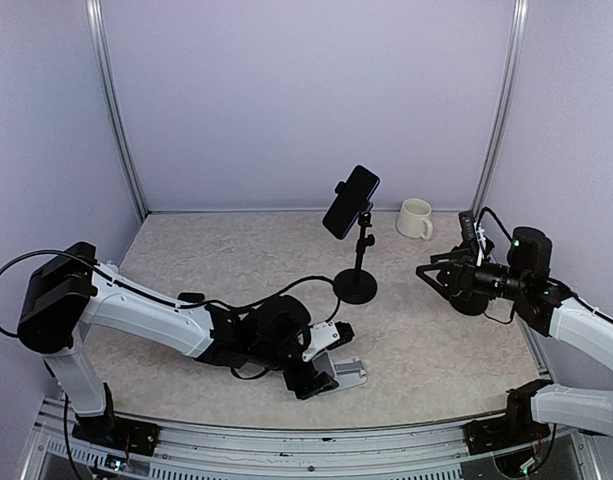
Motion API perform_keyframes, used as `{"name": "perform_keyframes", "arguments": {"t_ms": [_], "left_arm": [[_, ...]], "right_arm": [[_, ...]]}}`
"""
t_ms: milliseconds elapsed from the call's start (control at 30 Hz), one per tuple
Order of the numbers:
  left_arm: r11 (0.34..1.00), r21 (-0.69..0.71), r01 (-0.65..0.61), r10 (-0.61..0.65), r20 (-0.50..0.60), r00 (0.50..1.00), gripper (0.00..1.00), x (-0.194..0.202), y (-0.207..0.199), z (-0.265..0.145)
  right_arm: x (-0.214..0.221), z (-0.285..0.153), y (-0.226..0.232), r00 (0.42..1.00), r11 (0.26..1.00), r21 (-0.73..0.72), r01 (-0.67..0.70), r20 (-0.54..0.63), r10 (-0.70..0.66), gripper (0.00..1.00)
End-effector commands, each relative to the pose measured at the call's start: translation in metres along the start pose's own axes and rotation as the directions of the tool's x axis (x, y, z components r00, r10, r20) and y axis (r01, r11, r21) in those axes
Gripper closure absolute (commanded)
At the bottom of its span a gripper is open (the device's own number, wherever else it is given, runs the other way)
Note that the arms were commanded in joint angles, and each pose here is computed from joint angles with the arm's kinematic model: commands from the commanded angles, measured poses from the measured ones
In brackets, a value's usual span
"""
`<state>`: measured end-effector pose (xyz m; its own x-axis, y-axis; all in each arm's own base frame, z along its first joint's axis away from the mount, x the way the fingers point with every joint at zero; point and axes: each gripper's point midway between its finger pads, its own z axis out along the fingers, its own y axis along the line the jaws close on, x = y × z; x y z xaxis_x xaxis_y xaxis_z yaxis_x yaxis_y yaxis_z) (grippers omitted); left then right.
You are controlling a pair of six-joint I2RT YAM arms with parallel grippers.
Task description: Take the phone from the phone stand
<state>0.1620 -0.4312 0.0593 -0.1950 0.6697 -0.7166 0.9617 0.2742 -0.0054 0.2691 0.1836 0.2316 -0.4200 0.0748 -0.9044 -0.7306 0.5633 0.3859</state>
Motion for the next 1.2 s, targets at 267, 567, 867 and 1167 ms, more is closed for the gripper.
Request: {"name": "perform_keyframes", "arguments": {"t_ms": [267,567,867,1167], "left_arm": [[0.999,-0.019,-0.031,0.030,-0.042,0.999,0.30,0.000,0.002,0.009],[0.996,-0.092,0.010,-0.010,0.003,1.000,0.54,-0.013,0.017,-0.018],[0.947,-0.242,0.210,-0.171,0.171,0.970,0.60,-0.028,0.084,-0.081],[0.707,-0.486,0.514,-0.356,0.383,0.852,0.63,-0.015,0.203,-0.166]], "right_arm": [[0.003,-0.001,-0.001,1.000,1.000,0.000,0.010,0.005,-0.010,0.00],[0.001,-0.002,-0.001,1.000,1.000,0.001,0.011,0.008,-0.011,0.00],[-0.001,-0.001,0.000,1.000,1.000,-0.006,0.012,0.011,-0.012,0.00],[-0.004,0.000,0.001,1.000,1.000,-0.011,0.013,0.015,-0.013,0.00]]}}
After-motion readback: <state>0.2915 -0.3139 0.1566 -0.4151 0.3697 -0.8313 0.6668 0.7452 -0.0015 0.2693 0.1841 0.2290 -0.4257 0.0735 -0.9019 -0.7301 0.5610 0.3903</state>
